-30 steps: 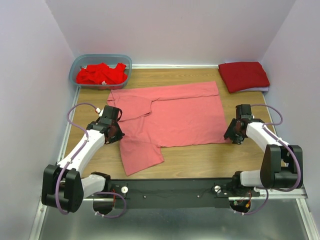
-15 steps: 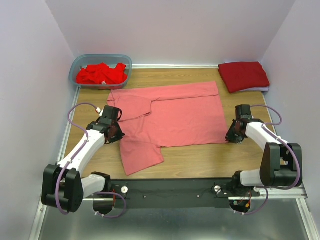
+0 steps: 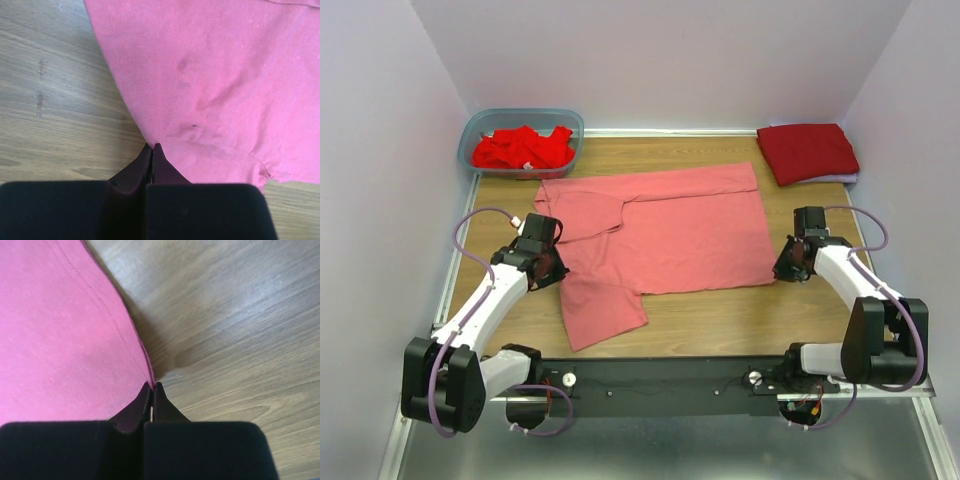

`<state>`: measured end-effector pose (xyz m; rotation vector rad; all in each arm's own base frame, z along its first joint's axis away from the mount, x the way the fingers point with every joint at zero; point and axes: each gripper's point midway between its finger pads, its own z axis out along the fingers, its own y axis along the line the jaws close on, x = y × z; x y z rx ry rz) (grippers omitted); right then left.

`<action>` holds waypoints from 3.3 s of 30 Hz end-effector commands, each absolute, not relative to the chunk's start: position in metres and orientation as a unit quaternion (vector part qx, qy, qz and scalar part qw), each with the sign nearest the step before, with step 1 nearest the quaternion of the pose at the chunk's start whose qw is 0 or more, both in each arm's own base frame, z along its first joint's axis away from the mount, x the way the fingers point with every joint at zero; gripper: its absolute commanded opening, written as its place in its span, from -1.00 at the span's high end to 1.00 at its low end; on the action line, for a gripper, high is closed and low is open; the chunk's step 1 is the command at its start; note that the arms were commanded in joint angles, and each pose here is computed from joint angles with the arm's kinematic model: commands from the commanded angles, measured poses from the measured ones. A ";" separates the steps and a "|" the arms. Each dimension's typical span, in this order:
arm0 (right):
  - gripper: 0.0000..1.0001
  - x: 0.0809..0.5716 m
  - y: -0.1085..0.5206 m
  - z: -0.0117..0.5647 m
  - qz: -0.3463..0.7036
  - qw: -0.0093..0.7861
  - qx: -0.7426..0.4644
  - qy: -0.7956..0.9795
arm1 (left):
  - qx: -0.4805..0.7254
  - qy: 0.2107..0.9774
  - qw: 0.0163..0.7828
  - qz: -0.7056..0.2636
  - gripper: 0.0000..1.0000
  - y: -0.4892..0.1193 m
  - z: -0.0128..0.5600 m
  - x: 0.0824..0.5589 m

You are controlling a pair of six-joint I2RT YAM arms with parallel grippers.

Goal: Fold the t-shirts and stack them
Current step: Fold the tshirt

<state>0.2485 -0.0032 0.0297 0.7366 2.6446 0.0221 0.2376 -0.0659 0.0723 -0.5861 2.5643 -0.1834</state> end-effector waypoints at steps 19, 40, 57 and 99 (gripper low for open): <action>0.99 0.360 0.001 0.082 0.052 0.265 0.251 0.930 | -0.223 0.936 0.264 -0.067 1.00 -0.028 0.085 0.292; 0.99 0.413 -0.007 0.071 0.035 0.270 0.238 0.932 | -0.212 0.934 0.285 -0.031 1.00 -0.010 0.091 0.374; 0.99 0.432 -0.013 0.059 0.025 0.281 0.246 0.927 | -0.219 0.930 0.296 -0.010 1.00 -0.002 0.083 0.417; -0.16 0.460 0.024 0.088 0.094 0.348 0.167 0.918 | -0.265 0.910 0.318 0.009 0.00 0.006 0.079 0.388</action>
